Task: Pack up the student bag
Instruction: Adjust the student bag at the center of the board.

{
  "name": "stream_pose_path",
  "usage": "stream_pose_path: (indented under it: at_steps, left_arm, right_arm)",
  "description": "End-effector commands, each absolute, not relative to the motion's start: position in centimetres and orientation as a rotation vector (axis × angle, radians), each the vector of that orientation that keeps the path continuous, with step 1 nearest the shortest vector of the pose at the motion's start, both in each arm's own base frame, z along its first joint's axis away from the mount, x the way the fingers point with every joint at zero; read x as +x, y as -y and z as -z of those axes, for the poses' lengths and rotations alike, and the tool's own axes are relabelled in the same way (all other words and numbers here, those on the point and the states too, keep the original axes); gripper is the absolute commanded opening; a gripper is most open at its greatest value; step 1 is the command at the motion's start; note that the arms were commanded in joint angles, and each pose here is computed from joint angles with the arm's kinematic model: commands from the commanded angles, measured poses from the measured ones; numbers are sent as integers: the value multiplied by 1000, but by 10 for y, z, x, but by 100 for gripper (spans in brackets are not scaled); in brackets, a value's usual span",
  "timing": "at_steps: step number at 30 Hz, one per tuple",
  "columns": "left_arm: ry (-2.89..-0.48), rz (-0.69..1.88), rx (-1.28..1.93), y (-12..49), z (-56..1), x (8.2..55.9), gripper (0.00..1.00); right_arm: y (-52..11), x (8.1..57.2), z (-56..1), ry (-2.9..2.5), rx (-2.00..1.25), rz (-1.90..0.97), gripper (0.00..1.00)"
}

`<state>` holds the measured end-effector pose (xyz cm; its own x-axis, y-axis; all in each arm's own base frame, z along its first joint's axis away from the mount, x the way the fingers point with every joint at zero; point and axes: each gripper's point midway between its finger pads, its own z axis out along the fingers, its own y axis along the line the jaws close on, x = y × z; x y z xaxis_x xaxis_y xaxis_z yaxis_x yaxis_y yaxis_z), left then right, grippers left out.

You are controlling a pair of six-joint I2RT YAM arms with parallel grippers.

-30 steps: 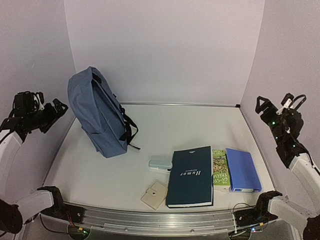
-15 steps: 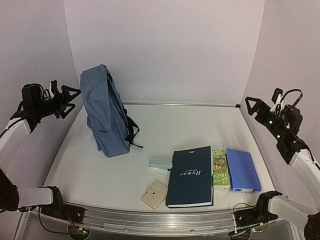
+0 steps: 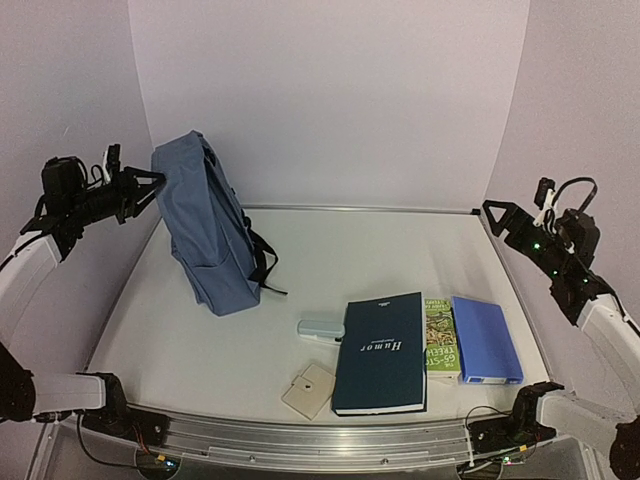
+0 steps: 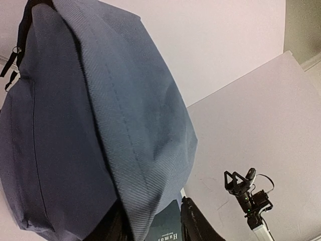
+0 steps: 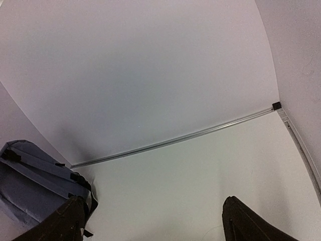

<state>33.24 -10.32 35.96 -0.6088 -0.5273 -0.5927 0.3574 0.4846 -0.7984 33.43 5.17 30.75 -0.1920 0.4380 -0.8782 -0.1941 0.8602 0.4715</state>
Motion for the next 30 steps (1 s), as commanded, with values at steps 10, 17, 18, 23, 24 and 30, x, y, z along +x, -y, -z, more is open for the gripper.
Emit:
stream_pose_path:
  at_steps: [10, 17, 18, 23, 24, 30]
  left_arm:
    - [-1759, 1344, 128, 177, -400, 340, 0]
    - [-1582, 1370, 80, 204, -435, 351, 0]
    - [-1551, 1378, 61, 207, -440, 353, 0]
    - [-1445, 1382, 0, 219, -467, 360, 0]
    - [-1432, 1376, -13, 220, -471, 362, 0]
    - [-1393, 1364, -123, 211, -479, 371, 0]
  right_arm:
    - [-92, 333, -352, -1662, 76, -625, 77]
    - [-185, 333, -371, -1660, 38, -658, 75]
    - [-201, 331, -373, -1660, 37, -674, 75]
    - [-290, 323, -384, -1641, -27, -733, 76]
    - [-314, 319, -387, -1642, -60, -738, 76]
    - [-403, 309, -393, -1641, -195, -794, 67]
